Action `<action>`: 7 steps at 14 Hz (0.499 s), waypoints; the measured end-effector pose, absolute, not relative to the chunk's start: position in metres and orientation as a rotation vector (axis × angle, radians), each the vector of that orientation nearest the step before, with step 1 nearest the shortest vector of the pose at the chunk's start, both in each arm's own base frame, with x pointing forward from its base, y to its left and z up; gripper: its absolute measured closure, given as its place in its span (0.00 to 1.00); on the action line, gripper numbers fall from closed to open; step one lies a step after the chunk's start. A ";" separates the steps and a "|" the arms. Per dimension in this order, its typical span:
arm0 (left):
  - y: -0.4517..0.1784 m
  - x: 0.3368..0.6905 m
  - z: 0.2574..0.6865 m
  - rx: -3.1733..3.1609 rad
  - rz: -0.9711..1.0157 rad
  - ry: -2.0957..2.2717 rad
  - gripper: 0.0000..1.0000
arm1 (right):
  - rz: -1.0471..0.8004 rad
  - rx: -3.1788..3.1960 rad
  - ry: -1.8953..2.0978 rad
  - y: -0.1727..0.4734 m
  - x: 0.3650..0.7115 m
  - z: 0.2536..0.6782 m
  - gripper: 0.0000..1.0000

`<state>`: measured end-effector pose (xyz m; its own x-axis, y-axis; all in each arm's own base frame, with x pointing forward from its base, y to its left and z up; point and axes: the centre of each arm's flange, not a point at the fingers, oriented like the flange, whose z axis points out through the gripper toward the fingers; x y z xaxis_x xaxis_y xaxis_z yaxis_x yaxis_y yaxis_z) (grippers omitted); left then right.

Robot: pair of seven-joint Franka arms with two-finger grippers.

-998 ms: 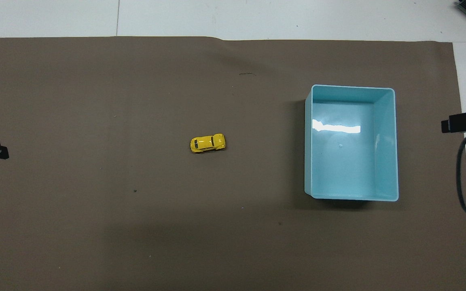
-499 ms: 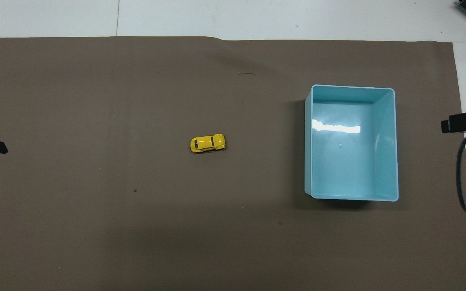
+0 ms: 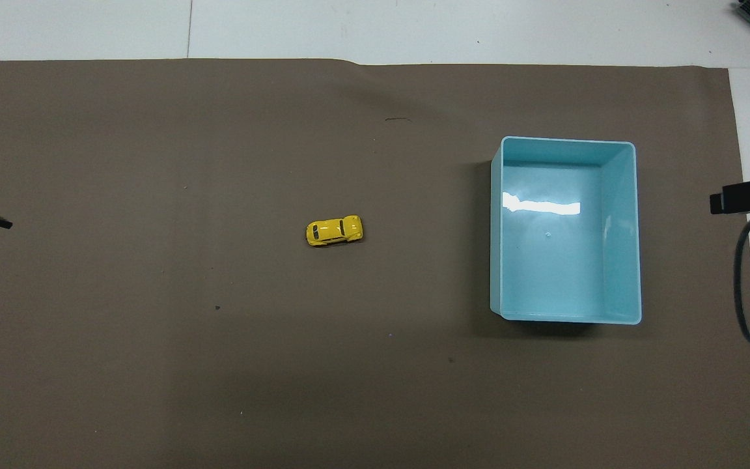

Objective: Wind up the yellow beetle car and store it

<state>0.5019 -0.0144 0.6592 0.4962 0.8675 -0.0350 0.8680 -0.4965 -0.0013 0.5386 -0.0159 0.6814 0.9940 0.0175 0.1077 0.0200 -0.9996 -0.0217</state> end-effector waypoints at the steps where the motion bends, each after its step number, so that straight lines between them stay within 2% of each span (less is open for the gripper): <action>1: -0.015 0.502 0.659 2.687 -0.044 1.592 0.00 | -0.168 -3.114 -0.030 -0.016 0.539 0.681 0.00; 7: -0.044 0.509 0.642 2.558 -0.015 1.770 0.00 | -0.168 -3.114 -0.030 -0.016 0.539 0.681 0.00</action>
